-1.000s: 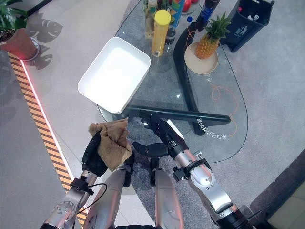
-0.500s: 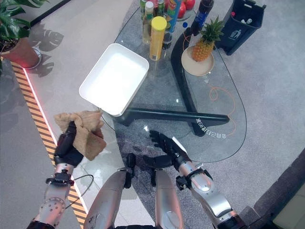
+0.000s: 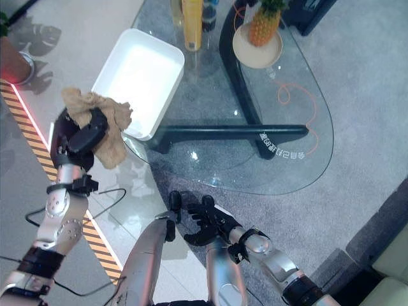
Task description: Wipe the table with a cloth and put it in the basket.
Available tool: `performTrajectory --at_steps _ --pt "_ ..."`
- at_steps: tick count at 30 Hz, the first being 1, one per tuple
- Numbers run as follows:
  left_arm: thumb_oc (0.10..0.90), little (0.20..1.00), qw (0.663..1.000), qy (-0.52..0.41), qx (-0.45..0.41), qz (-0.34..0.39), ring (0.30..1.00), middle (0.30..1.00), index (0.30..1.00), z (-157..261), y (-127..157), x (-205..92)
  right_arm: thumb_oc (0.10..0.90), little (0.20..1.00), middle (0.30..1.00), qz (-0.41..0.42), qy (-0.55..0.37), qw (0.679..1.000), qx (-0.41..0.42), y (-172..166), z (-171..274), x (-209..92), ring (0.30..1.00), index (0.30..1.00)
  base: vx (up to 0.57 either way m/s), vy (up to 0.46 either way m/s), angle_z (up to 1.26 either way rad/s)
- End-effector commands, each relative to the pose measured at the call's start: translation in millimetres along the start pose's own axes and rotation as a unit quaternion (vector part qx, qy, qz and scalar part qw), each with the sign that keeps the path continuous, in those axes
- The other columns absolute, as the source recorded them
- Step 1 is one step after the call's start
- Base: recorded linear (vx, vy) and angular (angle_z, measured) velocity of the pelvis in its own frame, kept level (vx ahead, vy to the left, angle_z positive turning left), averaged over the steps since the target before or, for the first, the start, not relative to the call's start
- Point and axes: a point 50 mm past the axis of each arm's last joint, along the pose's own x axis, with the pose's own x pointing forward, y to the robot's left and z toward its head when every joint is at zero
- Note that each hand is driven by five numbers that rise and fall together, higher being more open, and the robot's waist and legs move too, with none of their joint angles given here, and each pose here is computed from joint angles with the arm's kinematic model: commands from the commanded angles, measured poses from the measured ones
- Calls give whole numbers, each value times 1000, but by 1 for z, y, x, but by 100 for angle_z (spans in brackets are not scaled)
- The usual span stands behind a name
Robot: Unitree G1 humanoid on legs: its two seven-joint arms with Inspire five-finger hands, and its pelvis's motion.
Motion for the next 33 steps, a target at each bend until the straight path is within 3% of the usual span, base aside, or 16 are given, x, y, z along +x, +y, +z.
performTrajectory --at_steps 1,10,17,25,33 --pt "100 200 981 -179 67 -20 300 300 300 74 -10 35 800 900 900 55 -33 998 14 18 11 5 900 900 -43 4 -12" --pt "100 200 934 -273 221 56 300 300 300 126 1 76 800 900 900 76 -68 995 10 28 34 16 900 900 -28 2 -11" --pt "100 200 898 -317 287 107 300 300 300 155 3 95 800 900 900 79 -92 993 9 29 49 20 900 900 -24 5 0" --pt "100 200 833 -374 380 146 300 300 300 192 -17 117 800 900 900 87 -106 990 18 25 59 24 900 900 4 12 3" --pt "100 200 850 -331 382 149 300 300 300 192 -37 137 800 900 900 76 -106 991 12 16 63 29 900 900 6 55 0"
